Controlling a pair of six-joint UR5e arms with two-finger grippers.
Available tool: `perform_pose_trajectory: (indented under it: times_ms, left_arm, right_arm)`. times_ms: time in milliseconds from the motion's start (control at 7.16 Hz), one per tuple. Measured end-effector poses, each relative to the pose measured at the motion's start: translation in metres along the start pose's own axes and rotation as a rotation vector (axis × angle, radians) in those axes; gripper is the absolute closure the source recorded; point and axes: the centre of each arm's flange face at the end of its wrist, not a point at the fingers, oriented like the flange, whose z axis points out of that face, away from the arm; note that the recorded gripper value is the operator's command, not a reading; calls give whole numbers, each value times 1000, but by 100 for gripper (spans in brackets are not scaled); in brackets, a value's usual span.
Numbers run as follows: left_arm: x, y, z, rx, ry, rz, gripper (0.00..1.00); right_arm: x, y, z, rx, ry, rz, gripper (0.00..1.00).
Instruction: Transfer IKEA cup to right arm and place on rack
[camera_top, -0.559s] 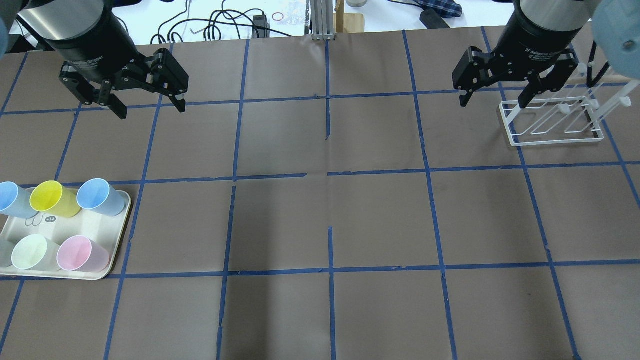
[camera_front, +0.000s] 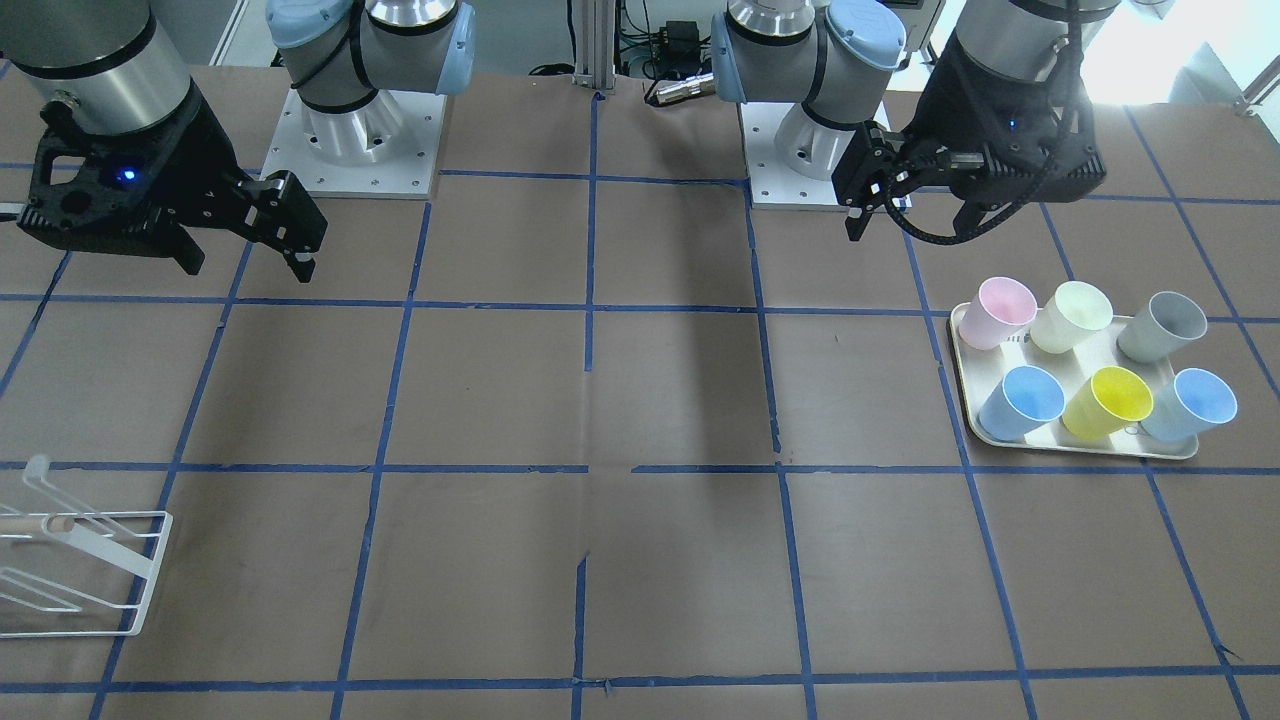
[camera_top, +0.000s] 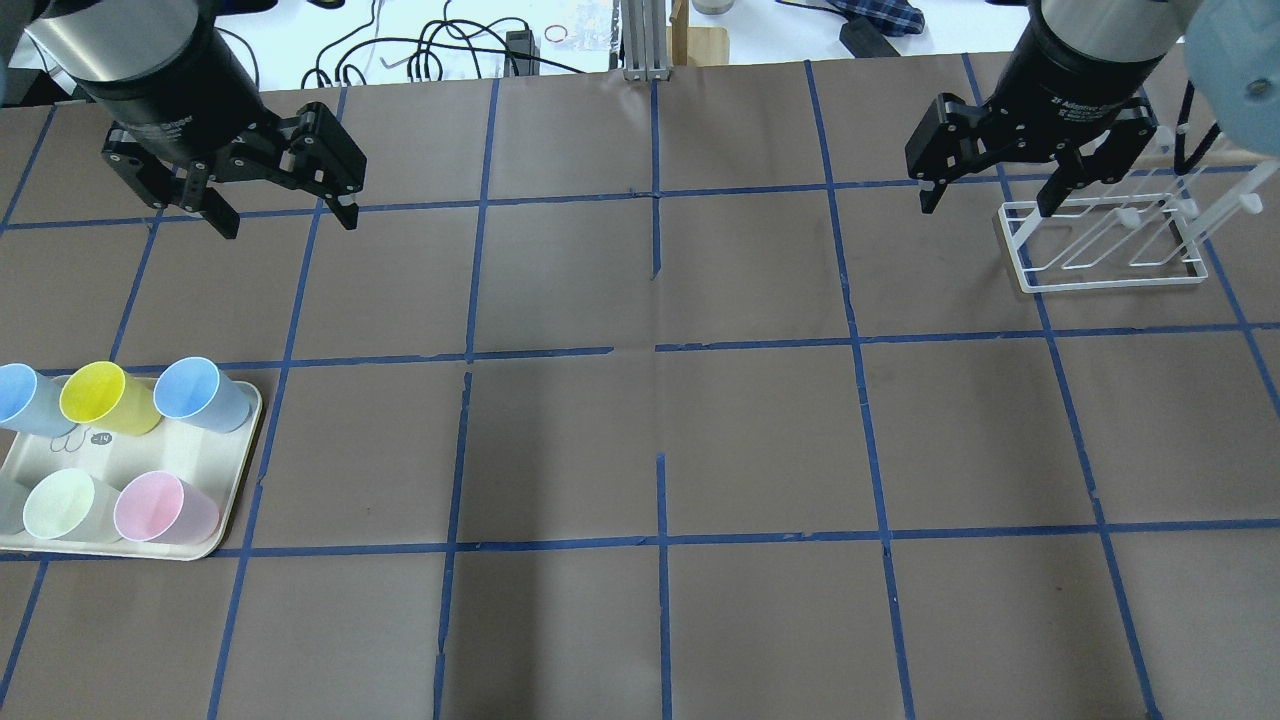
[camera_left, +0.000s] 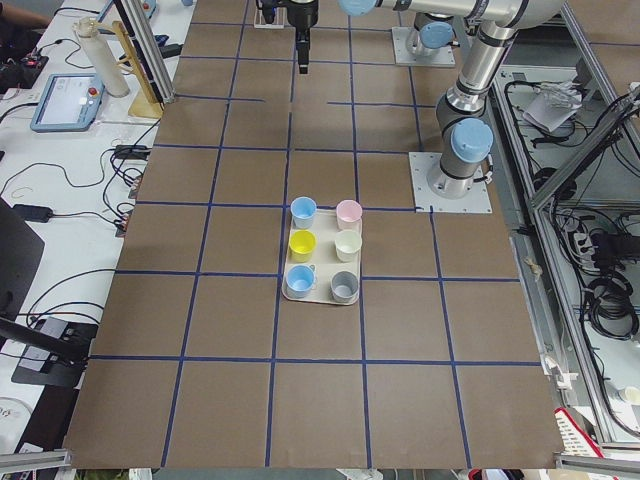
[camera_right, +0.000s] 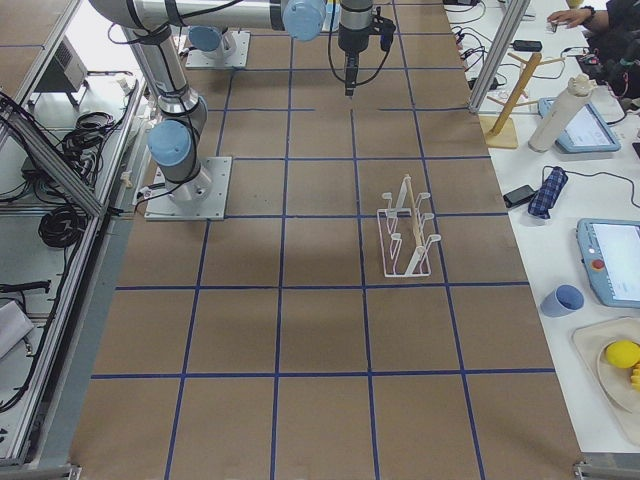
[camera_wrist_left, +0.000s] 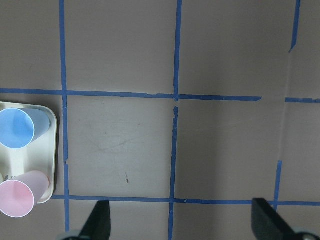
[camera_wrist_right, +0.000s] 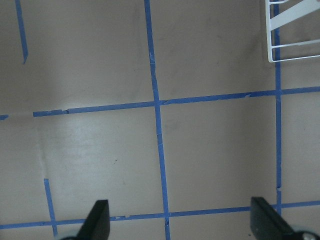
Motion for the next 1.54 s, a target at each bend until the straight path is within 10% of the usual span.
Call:
perform_pose_trajectory:
  times_ms: [559,1537]
  left_arm:
    - [-146,-6,38,-84,21,164,0]
    - [-312,-46,225,-20,15,465,0]
  right_arm:
    - [0,0,0,-3,0,0,0]
    - [-1,1,1,-3,0,0,0]
